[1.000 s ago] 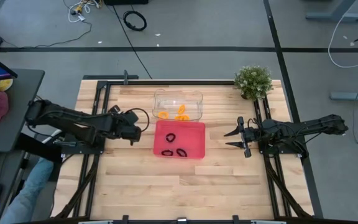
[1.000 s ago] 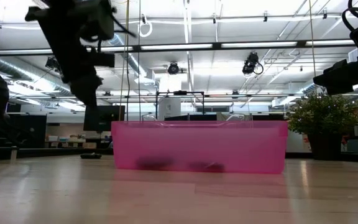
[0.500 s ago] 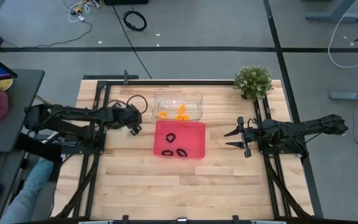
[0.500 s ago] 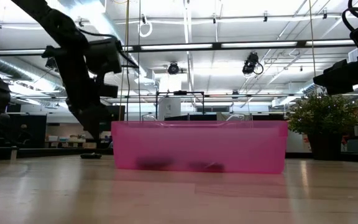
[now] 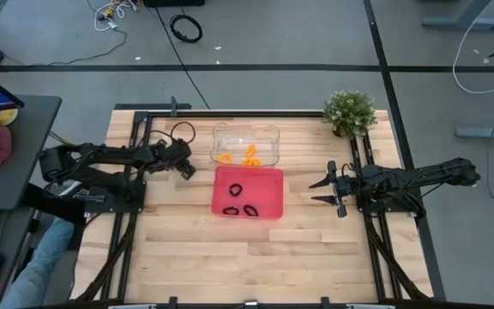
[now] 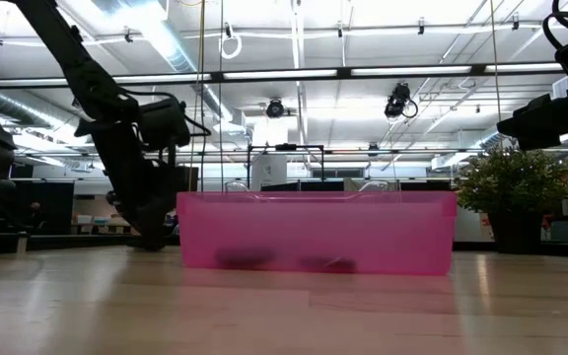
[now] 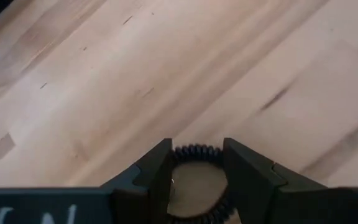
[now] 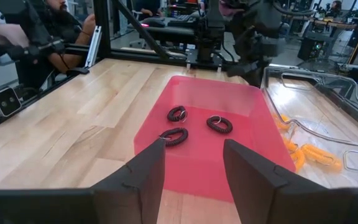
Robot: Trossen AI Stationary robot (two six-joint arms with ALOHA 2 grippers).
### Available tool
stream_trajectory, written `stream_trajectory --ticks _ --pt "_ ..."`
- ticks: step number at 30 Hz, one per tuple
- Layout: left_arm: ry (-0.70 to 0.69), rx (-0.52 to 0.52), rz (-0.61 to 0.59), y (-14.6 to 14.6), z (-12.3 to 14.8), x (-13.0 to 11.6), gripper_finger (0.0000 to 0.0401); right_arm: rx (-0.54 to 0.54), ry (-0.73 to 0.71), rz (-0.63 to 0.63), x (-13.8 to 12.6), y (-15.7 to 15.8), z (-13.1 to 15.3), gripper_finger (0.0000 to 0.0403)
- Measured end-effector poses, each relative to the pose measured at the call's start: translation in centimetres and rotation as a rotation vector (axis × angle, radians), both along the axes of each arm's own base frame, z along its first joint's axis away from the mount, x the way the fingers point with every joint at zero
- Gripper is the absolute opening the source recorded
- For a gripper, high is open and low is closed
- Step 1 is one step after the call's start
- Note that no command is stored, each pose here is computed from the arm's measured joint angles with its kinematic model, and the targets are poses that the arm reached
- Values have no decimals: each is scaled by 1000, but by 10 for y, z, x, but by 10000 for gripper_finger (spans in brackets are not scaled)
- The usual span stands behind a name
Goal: Sort spring keychains
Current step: Put the black spring keychain into the red bin
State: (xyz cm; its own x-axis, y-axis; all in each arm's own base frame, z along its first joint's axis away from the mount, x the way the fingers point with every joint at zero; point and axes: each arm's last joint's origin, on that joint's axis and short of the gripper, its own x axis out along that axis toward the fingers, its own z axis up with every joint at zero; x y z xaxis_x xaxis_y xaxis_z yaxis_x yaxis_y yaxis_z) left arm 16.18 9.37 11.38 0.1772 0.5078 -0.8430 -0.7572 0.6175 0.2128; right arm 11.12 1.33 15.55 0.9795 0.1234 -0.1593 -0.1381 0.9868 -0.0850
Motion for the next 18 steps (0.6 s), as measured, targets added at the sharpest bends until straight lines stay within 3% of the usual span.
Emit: stream_trajectory --ticks 5,10,18 --pt "26 -27 -38 5 -8 2 117 0 0 0 0 0 0 166" --pt "20 -95 -95 4 -7 5 14 0 0 0 0 0 0 166" --pt "55 -107 -139 -7 0 16 3 0 0 0 0 0 0 166"
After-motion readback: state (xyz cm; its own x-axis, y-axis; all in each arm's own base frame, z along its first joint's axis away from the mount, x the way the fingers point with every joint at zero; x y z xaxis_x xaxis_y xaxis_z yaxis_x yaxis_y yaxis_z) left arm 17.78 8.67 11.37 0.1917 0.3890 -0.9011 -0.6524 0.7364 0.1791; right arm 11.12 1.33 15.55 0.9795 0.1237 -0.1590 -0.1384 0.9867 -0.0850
